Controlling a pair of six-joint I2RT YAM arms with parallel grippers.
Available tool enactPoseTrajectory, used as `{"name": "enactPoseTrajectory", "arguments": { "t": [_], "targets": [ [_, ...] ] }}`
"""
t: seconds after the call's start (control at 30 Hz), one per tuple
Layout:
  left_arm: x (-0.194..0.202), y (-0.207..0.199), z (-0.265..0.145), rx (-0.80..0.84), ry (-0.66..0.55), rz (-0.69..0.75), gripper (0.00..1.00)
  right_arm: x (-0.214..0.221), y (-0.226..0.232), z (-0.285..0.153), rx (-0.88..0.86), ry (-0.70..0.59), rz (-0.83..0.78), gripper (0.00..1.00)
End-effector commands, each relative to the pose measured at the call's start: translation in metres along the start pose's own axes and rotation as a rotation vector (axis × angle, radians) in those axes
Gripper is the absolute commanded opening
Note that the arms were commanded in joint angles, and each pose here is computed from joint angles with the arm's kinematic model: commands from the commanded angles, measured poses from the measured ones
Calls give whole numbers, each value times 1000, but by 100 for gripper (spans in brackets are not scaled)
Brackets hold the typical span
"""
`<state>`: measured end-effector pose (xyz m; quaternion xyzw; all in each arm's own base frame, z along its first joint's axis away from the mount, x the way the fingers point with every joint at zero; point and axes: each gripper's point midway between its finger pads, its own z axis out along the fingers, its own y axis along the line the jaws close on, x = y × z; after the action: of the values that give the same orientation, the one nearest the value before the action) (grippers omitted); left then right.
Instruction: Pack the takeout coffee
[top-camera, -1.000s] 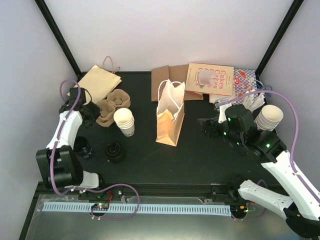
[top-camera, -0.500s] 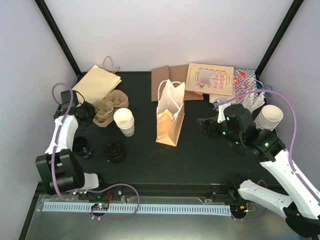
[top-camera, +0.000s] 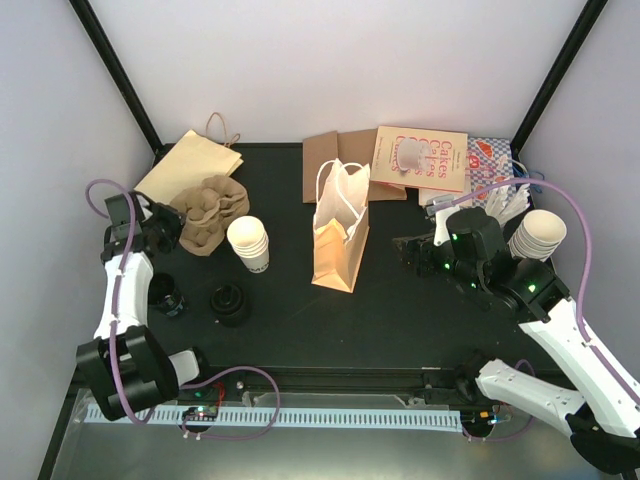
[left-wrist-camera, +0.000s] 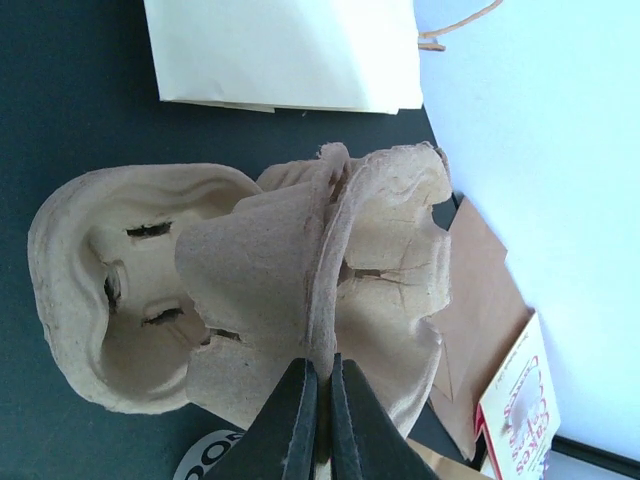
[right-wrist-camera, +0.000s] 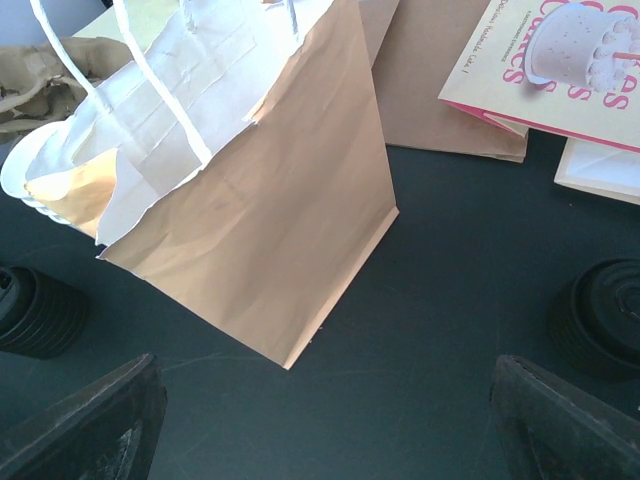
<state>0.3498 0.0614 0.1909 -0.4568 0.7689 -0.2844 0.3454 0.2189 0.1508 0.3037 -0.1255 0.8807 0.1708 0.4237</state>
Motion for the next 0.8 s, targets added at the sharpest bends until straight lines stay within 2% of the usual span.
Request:
{"name": "enactPoseTrajectory", "arguments": {
  "t": [0.0, 0.17, 0.47, 0.6, 0.77],
  "targets": [
    [-10, -16, -7, 90, -32, -7, 2, -8, 2, -3, -11, -31, 1, 91],
    [-12, -32, -20, 157, -51, 17, 2, -8, 1, -4, -7, -32, 1, 91],
    [-17, -76, -77, 309, -186, 100, 1, -25, 4, -12, -9, -77, -37, 91],
    [-7, -89, -94, 358, -161, 105, 1, -52, 18, -26, -64, -148, -85, 91],
    [16, -109, -124, 459, -111, 147, 2, -82, 55, -45, -245, -236, -152, 91]
  ]
}}
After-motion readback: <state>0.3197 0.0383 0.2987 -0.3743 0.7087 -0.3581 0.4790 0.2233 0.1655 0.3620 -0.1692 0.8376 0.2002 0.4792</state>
